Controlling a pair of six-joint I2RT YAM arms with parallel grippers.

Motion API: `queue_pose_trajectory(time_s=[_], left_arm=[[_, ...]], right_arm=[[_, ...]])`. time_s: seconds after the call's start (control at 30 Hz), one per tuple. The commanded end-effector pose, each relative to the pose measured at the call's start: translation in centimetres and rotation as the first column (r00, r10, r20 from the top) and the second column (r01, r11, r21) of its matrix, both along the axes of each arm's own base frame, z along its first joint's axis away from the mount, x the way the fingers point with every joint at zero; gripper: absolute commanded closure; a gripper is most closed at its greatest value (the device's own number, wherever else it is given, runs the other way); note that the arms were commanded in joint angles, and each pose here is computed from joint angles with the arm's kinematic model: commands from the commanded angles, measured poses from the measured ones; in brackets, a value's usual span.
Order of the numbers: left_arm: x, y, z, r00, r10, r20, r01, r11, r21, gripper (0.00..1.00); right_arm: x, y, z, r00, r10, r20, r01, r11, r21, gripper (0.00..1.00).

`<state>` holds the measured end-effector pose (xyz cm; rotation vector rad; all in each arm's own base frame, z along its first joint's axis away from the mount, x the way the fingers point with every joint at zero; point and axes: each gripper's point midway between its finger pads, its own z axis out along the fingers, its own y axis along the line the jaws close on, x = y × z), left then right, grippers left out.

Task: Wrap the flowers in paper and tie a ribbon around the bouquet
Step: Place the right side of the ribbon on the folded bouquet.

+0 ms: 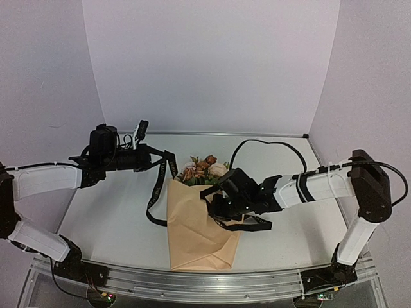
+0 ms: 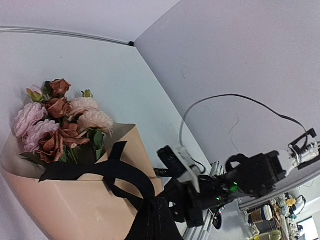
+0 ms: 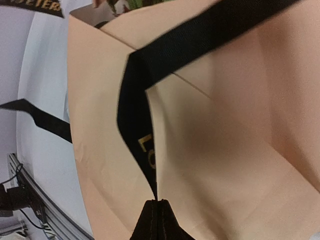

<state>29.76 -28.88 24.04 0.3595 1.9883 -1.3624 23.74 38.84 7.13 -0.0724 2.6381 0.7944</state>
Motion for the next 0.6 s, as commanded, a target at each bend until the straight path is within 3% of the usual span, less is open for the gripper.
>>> queue_pose_trajectory(time_s=[0.0,0.27,0.43,0.5,0.57], left_arm=[[-3.2,-1.8,6.5,0.974,-0.159,0.161,0.178,0.978,-0.113,1.0],[-9.0,-8.0,6.3,0.87,-0.426,0.25,0.454,0.888,-0.069,1.0],[-8.2,-11.2,1.8,0.857,-0.494,0.148,0.499,0.866,0.0,1.0],[-7.2,-11.9,0.3,0.869,-0.481,0.115,0.483,0.876,0.015,1.0],[-6.4,-12.2,-0.7,0.885,-0.457,0.092,0.457,0.889,0.026,1.0]], right_arm=[[2.7,2.1,1.2,0.996,-0.071,-0.059,0.085,0.958,0.274,1.0],[5.3,5.9,3.8,0.992,-0.043,-0.115,0.098,0.843,0.529,1.0],[6.0,5.9,3.3,0.986,-0.053,-0.159,0.14,0.782,0.608,1.0],[5.8,5.3,3.9,0.989,-0.066,-0.135,0.136,0.78,0.611,0.94],[5.7,4.3,4.5,0.989,-0.09,-0.114,0.141,0.782,0.607,0.81]])
